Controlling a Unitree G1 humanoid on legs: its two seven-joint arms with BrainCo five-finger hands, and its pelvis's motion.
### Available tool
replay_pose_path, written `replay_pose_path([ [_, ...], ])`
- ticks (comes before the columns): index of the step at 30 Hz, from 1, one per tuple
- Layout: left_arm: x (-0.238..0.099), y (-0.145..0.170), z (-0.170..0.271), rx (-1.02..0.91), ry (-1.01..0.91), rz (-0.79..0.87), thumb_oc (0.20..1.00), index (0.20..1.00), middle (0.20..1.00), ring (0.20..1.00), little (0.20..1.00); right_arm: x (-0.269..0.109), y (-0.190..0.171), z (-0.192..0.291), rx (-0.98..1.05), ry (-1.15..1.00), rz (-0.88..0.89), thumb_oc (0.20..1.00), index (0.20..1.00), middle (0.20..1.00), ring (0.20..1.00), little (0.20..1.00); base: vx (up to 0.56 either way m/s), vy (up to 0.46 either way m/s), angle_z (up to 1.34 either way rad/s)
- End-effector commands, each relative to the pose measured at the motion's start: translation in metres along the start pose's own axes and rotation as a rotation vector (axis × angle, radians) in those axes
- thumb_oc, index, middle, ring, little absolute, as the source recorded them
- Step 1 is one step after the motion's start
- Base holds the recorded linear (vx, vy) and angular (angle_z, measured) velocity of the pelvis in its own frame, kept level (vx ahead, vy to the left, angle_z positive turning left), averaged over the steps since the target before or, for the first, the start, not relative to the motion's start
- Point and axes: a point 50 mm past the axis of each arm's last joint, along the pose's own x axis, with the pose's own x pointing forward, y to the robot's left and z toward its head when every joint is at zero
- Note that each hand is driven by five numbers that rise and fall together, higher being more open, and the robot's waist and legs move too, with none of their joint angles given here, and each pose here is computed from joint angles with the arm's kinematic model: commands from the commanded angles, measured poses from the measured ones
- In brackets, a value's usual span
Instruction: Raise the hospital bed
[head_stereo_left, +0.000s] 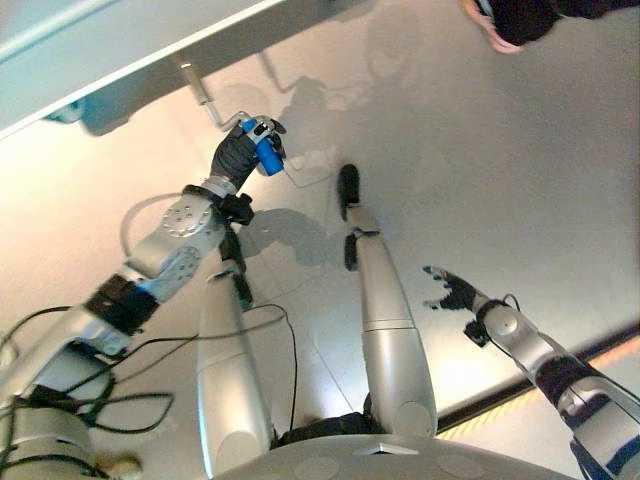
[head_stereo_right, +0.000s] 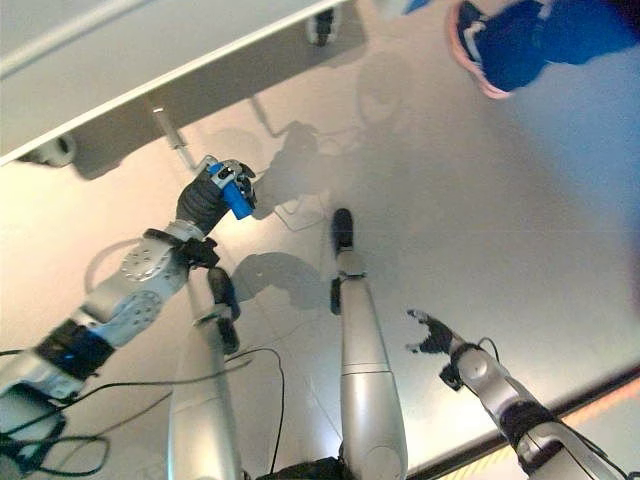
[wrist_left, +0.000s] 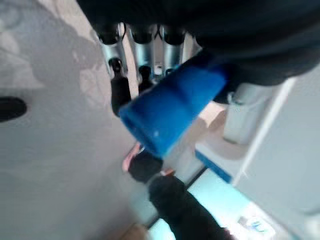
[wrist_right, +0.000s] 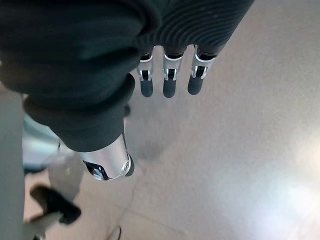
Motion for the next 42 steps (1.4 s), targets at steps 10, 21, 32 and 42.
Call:
replay_pose_path([
  [10,-0.048,-0.039,0.075,0.026,-0.345,-0.37,0.2,0.2,0.2,0.2,0.2,-0.028,0.018,-0.055,0.06,0.168,0.06,1.0,1.0,1.0,1.0,1.0,-0.01,0.052,0.11],
  [21,-0.068,0.023,0.043,0.029,-0.271,0.005,0.2,0.2,0.2,0.2,0.2,-0.027,0.02,-0.049,0.082,0.137,0.069,1.0,1.0,1.0,1.0,1.0,0.02,0.087,0.02],
  [32,-0.069,0.082,0.004,0.048,-0.195,0.439,0.2,0.2,0.2,0.2,0.2,-0.022,0.004,-0.029,0.06,0.058,0.025,1.0,1.0,1.0,1.0,1.0,0.03,0.123,-0.07],
  [42,-0.031,0.105,0.005,0.09,-0.152,0.585,0.2,0.2,0.2,0.2,0.2,-0.012,0.001,-0.002,0.063,-0.037,0.028,1.0,1.0,1.0,1.0,1.0,0.02,0.064,-0.06],
])
